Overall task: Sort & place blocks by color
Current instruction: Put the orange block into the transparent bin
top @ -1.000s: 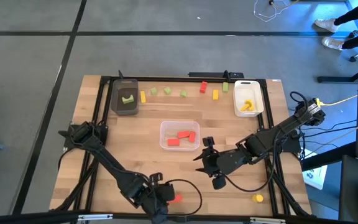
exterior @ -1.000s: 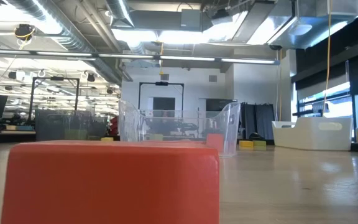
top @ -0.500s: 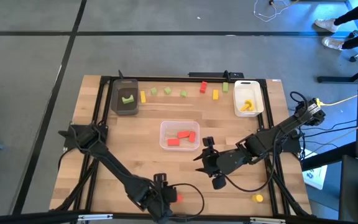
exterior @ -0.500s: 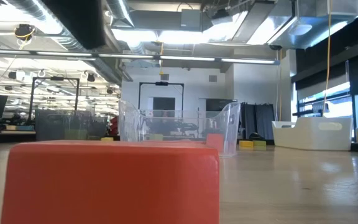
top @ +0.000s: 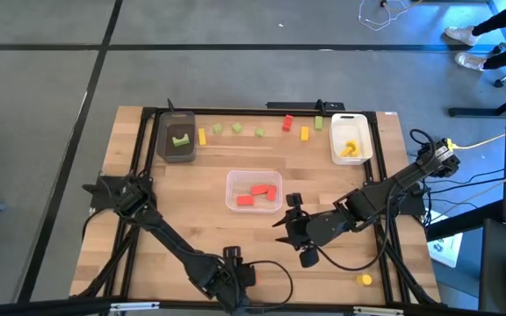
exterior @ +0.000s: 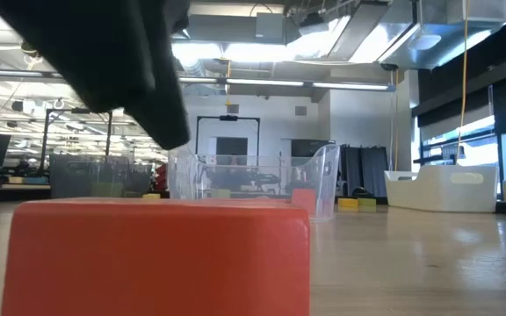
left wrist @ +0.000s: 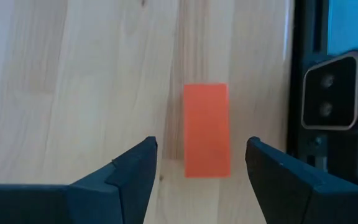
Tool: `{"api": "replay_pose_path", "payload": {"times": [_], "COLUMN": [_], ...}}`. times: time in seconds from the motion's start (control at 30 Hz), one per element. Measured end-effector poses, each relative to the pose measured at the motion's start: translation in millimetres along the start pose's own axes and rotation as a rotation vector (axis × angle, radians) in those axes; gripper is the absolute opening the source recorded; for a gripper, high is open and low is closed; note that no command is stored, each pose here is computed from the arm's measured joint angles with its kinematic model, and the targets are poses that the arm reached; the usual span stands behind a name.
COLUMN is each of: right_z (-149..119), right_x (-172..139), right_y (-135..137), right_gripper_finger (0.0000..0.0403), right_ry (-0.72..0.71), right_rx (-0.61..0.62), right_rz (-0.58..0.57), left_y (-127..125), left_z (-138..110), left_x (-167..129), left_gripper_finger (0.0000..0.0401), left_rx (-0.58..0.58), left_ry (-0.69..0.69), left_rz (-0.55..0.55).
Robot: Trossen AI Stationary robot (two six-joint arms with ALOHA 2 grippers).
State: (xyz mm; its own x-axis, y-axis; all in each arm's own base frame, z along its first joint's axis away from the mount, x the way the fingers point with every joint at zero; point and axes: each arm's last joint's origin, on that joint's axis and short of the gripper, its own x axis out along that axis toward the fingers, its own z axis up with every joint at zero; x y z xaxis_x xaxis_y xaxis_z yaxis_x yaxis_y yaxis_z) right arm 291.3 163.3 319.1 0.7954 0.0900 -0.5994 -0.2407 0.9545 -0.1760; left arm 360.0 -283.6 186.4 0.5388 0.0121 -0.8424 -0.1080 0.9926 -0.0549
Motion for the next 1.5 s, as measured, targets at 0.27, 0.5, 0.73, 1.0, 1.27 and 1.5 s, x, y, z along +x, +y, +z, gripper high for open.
{"api": "replay_pose_path", "payload": {"times": [0.27,0.5,0.73,1.0,1.27,1.5], "right_z": [0.0,0.1,0.7,0.7,0.7,1.1], "right_x": [0.0,0.0,0.0,0.0,0.0,0.0], "right_y": [0.0,0.1,0.0,0.1,0.1,0.2], "right_gripper_finger": [0.0171,0.0171,0.0171,0.0171,0.0171,0.0171], "right_ry": [0.0,-0.001,-0.007,-0.007,-0.007,-0.011], "right_rx": [0.0,0.0,0.003,0.002,0.002,0.004], "right_rz": [0.0,0.0,0.0,0.0,0.001,0.001], "left_y": [2.7,1.4,4.5,4.9,9.1,14.2], "left_z": [-2.9,-9.9,-9.4,-9.2,-10.9,-3.9], "left_x": [18.9,38.5,44.7,44.6,44.7,6.9], "left_gripper_finger": [0.0232,0.0232,0.0232,0.0205,0.0123,0.0123], "left_rx": [0.006,0.028,0.024,0.03,0.041,0.057], "left_ry": [0.03,0.038,0.035,0.034,0.073,0.068], "left_rz": [0.013,0.033,0.053,0.056,0.077,0.108]}}
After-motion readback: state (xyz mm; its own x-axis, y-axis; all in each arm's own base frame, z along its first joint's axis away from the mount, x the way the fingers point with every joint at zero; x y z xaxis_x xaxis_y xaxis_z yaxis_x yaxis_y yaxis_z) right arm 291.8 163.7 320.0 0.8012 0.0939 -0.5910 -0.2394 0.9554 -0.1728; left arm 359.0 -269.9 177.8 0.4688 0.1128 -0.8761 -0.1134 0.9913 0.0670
